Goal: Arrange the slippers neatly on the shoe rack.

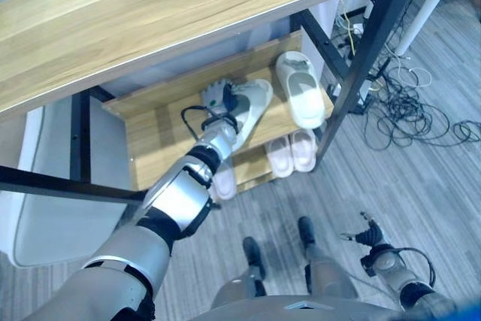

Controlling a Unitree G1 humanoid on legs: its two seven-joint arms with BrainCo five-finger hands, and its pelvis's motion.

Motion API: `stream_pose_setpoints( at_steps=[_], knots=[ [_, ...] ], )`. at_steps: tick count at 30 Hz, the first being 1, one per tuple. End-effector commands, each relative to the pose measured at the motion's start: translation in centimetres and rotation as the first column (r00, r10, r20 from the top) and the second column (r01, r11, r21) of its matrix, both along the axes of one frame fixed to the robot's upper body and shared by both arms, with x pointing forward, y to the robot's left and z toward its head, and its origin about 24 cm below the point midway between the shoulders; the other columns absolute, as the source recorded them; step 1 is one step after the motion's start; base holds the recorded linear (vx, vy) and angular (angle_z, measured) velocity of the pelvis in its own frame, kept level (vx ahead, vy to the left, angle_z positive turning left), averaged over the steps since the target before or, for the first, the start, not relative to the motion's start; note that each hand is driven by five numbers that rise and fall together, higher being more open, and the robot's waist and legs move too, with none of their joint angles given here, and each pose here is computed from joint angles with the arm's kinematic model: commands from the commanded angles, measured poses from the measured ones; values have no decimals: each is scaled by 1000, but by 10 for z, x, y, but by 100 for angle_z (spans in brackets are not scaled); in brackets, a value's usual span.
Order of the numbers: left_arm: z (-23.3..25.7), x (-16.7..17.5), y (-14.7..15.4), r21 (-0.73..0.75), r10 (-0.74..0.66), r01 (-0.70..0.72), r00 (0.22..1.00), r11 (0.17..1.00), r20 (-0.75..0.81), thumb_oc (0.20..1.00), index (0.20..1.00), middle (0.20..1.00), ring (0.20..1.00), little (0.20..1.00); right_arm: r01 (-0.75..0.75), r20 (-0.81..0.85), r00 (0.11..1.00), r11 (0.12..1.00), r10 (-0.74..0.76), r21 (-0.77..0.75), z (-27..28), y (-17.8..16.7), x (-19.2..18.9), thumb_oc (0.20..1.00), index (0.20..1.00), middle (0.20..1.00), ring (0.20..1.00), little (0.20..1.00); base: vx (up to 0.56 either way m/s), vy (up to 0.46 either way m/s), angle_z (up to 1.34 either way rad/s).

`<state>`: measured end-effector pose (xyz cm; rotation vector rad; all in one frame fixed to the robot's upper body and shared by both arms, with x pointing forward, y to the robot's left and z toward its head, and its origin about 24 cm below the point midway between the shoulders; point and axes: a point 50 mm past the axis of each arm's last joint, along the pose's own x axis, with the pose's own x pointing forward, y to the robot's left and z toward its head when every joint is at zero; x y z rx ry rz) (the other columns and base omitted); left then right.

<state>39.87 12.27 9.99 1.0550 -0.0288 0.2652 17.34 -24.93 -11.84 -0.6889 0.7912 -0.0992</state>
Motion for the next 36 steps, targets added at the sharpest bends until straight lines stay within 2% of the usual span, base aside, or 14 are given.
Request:
stream_pose_setpoints(
  at_steps=[1, 7, 14, 18, 24, 26, 27, 28, 33, 36],
  knots=[
    [58, 18, 3, -54, 43, -36, 989, 998, 138, 200, 200, 200, 200, 200, 20, 50, 999, 999, -18, -27, 9, -11, 8, 1000, 1000, 1000, 1000, 1000, 11, -2, -9],
    [53, 18, 6, -92, 58, -48, 992, 995, 111, 200, 200, 200, 200, 200, 22, 36, 999, 999, -21, -28, 6, -13, 3, 1000, 1000, 1000, 1000, 1000, 9, -1, -6],
    [66, 21, 14, -14, 59, -58, 988, 998, 141, 200, 200, 200, 200, 200, 2, 31, 1000, 1000, -1, -28, 7, -13, 3, 1000, 1000, 1000, 1000, 1000, 0, 0, 0],
    [68, 21, 22, -42, 81, -76, 987, 996, 137, 200, 200, 200, 200, 200, -6, 28, 1000, 1000, 7, -25, 6, -12, 4, 1000, 1000, 1000, 1000, 1000, -1, -1, -1],
    [69, 22, 16, -67, 69, -61, 989, 996, 130, 200, 200, 200, 200, 200, 0, 18, 1000, 1000, 1, -29, 6, -14, 3, 1000, 1000, 1000, 1000, 1000, 0, 0, 0],
    [74, 23, 13, -59, 67, -59, 988, 996, 137, 507, 507, 507, 507, 507, -2, 20, 1000, 1000, 3, -29, 7, -14, 5, 1000, 1000, 1000, 1000, 1000, 0, 0, 0],
    [77, 24, 14, -50, 69, -62, 987, 997, 147, 909, 909, 909, 909, 909, -5, 21, 1000, 999, 6, -31, 7, -14, 6, 1000, 1000, 1000, 1000, 1000, 0, 0, 0],
    [78, 24, 13, -50, 69, -62, 987, 997, 147, 1000, 1000, 1000, 1000, 1000, -5, 21, 1000, 999, 6, -31, 7, -14, 6, 1000, 1000, 1000, 1000, 1000, 0, 0, 0],
    [77, 24, 23, -98, 99, -85, 985, 992, 141, 1000, 1000, 1000, 1000, 1000, -16, 17, 1000, 1000, 16, -26, 7, -13, 7, 1000, 1000, 1000, 1000, 1000, 0, 0, 0],
    [72, 23, 22, -180, 103, -79, 987, 980, 125, 1000, 1000, 1000, 1000, 1000, -11, 6, 1000, 1000, 12, -20, 5, -12, 4, 1000, 1000, 1000, 1000, 1000, 0, 0, 0]
  ],
)
